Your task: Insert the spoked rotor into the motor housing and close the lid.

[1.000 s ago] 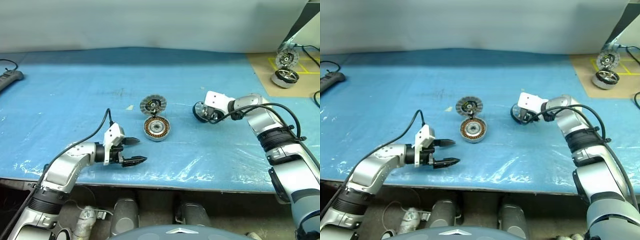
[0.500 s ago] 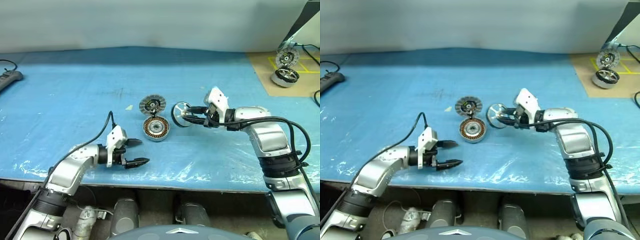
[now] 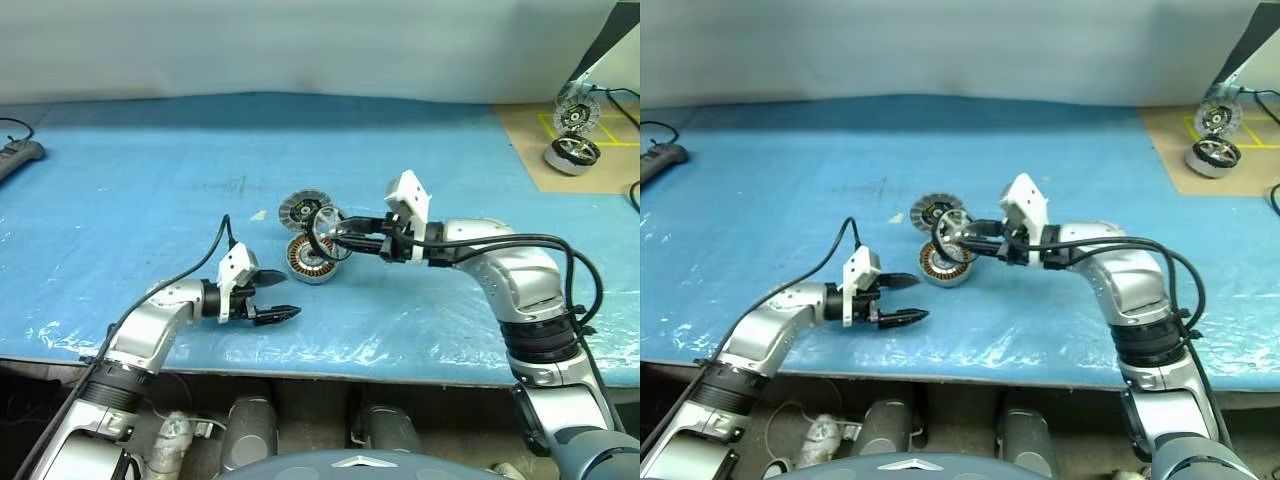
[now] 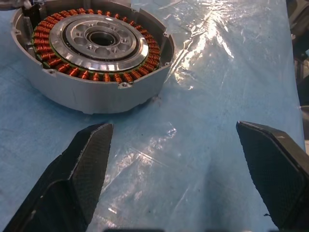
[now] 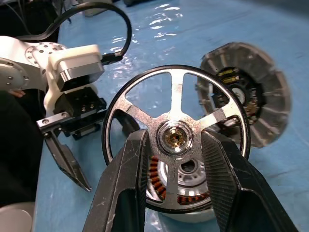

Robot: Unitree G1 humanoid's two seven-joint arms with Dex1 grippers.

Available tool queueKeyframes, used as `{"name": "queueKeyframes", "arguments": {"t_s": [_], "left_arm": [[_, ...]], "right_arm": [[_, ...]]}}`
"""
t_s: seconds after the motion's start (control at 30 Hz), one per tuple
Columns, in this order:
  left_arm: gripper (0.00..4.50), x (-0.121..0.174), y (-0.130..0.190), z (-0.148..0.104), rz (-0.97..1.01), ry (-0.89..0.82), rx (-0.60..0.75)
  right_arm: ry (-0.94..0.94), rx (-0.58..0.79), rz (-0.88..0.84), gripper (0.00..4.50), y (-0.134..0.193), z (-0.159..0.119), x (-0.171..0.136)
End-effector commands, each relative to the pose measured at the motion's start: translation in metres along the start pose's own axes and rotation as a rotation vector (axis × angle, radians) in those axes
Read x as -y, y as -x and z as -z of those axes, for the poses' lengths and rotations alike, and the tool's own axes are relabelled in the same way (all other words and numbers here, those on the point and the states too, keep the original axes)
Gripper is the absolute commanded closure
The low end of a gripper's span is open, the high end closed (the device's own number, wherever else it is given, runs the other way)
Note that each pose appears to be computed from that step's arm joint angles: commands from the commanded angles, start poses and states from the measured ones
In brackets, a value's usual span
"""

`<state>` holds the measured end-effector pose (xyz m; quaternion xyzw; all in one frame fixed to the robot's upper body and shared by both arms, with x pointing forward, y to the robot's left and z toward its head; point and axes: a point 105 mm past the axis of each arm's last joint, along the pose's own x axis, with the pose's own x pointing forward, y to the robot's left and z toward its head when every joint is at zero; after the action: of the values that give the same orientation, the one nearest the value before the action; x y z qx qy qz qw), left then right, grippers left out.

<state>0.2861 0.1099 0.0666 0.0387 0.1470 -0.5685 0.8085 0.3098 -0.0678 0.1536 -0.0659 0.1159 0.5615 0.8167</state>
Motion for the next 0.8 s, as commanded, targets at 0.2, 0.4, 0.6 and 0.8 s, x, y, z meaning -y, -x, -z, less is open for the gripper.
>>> {"name": "queueKeyframes", "arguments": {"t_s": [0.2, 0.4, 0.6, 0.8], "left_arm": [[0.11, -0.008, 0.020, 0.011, -0.026, -0.022, 0.000], [0.11, -0.008, 0.026, 0.020, -0.027, -0.023, 0.001], [0.11, -0.006, 0.020, 0.012, -0.020, -0.030, 0.009], [0.11, -0.002, 0.015, 0.002, -0.014, -0.033, 0.011]], "right_arm": [[-0.017, 0.015, 0.037, 2.82, -0.015, 0.005, 0.017], [0.002, 0.007, 0.011, 2.82, -0.019, 0.005, 0.014], [0.011, -0.016, -0.016, 2.82, -0.029, 0.012, 0.007], [0.026, -0.058, 0.010, 2.82, -0.026, 0.022, 0.014]]}}
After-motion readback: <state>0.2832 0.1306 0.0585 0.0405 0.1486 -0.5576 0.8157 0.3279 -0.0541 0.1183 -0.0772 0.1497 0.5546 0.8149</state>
